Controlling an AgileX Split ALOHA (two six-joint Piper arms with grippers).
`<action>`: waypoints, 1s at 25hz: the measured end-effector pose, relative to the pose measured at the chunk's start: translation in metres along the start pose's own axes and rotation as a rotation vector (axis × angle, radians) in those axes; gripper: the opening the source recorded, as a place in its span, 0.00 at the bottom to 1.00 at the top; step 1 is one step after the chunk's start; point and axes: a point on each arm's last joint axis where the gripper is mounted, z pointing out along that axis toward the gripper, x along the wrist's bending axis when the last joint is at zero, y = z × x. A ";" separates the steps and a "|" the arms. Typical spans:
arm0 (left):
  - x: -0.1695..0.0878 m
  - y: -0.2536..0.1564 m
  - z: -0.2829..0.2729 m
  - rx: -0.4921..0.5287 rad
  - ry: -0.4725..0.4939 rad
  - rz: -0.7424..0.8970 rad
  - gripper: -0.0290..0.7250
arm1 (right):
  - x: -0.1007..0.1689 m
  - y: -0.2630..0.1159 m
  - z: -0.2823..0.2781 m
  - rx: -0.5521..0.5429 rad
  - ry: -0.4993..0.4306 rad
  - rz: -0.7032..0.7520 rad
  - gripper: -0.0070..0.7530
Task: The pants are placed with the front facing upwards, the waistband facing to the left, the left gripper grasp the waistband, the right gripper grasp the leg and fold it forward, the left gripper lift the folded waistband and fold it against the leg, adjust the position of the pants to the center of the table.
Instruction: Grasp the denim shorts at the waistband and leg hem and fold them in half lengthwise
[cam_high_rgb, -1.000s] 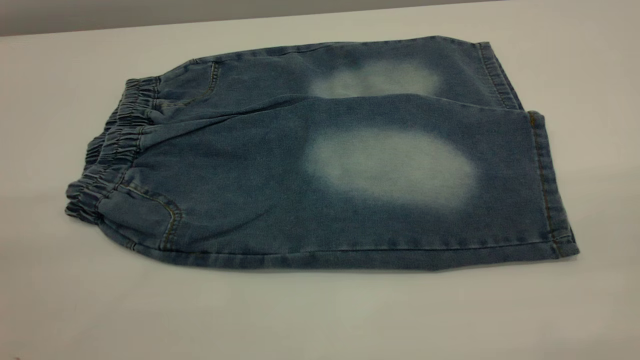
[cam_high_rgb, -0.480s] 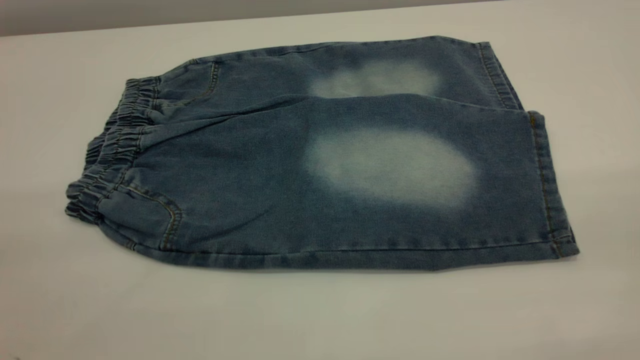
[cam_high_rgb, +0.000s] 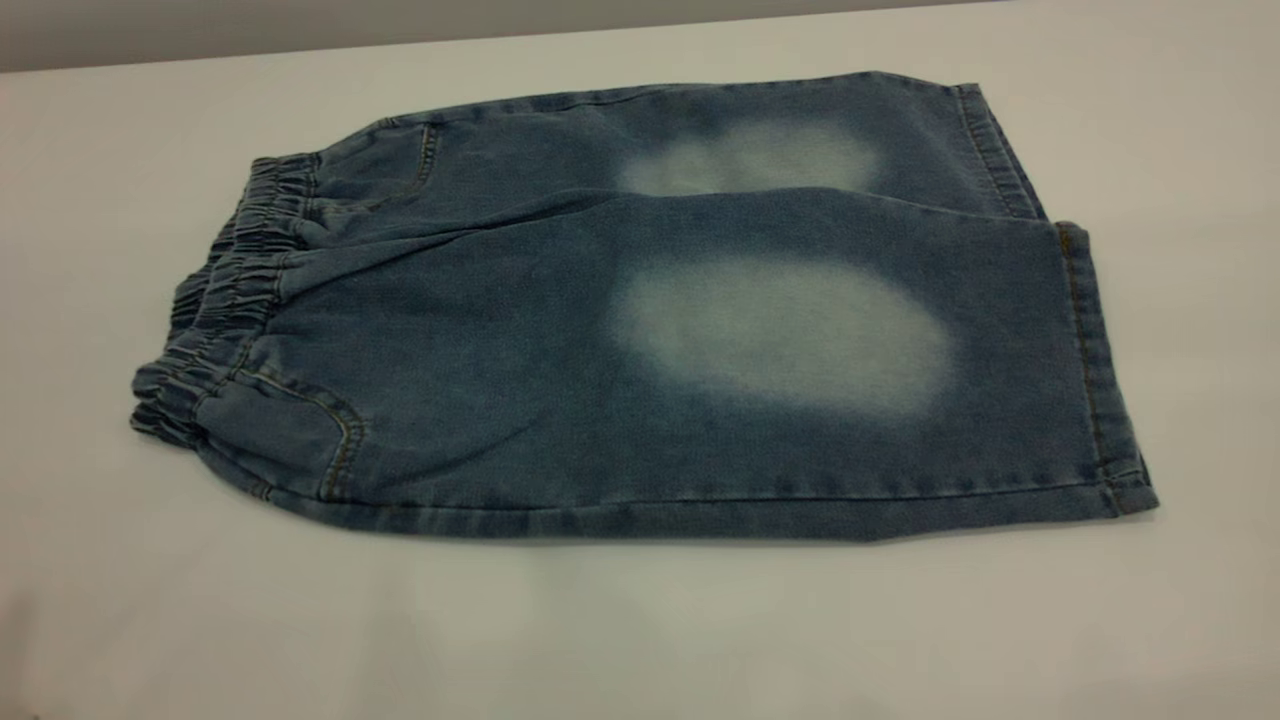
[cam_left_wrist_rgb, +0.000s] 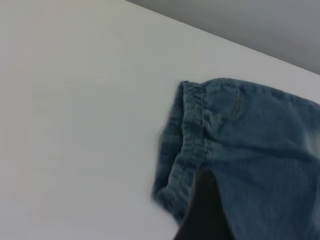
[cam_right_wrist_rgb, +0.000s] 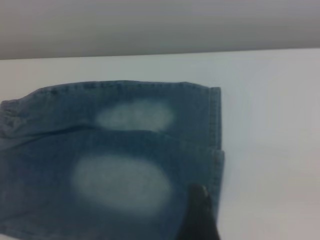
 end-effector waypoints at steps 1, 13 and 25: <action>-0.002 0.003 0.012 0.014 0.005 0.004 0.70 | 0.000 0.006 0.007 0.008 0.003 0.011 0.64; -0.001 -0.014 0.153 0.291 0.093 0.007 0.70 | -0.013 0.019 0.130 0.343 0.018 0.165 0.64; 0.020 -0.081 0.241 0.506 0.184 -0.063 0.70 | -0.018 0.009 0.165 0.436 0.024 0.180 0.64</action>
